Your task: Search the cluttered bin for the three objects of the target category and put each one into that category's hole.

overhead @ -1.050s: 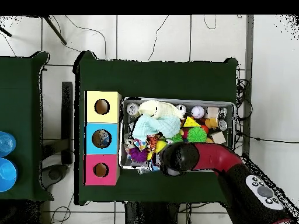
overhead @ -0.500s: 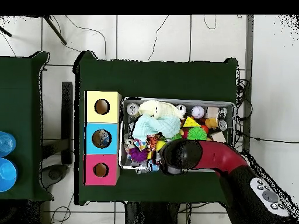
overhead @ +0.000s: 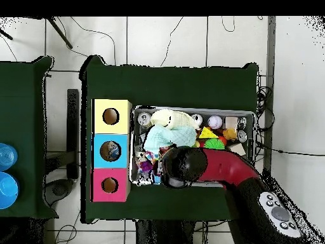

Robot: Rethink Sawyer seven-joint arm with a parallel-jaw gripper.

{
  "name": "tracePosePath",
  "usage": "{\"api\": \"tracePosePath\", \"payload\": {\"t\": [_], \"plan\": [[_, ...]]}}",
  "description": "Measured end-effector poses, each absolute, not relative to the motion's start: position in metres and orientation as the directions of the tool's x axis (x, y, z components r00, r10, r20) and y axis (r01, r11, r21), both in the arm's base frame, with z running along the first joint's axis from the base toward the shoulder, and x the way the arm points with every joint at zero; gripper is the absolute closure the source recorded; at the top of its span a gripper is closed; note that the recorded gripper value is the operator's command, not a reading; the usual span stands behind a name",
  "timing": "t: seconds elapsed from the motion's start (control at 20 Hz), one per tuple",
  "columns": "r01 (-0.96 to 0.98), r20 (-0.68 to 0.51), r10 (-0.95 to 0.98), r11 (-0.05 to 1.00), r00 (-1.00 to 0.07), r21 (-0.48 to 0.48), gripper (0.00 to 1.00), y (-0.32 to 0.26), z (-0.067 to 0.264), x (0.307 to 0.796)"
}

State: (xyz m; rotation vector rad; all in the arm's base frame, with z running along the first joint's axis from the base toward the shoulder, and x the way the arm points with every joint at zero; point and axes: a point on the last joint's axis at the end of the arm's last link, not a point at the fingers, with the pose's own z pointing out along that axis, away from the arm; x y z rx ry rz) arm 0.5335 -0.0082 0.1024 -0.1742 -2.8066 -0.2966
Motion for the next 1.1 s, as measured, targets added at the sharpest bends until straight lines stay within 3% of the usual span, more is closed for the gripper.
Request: {"api": "tracePosePath", "payload": {"t": [0.8,1.1], "plan": [[0.228,0.369,0.163,0.963,-0.915,0.141,1.0,0.117,0.13,0.53],[0.294,0.389,0.224,0.946,-0.894,0.132,1.0,0.133,0.132,0.531]]}}
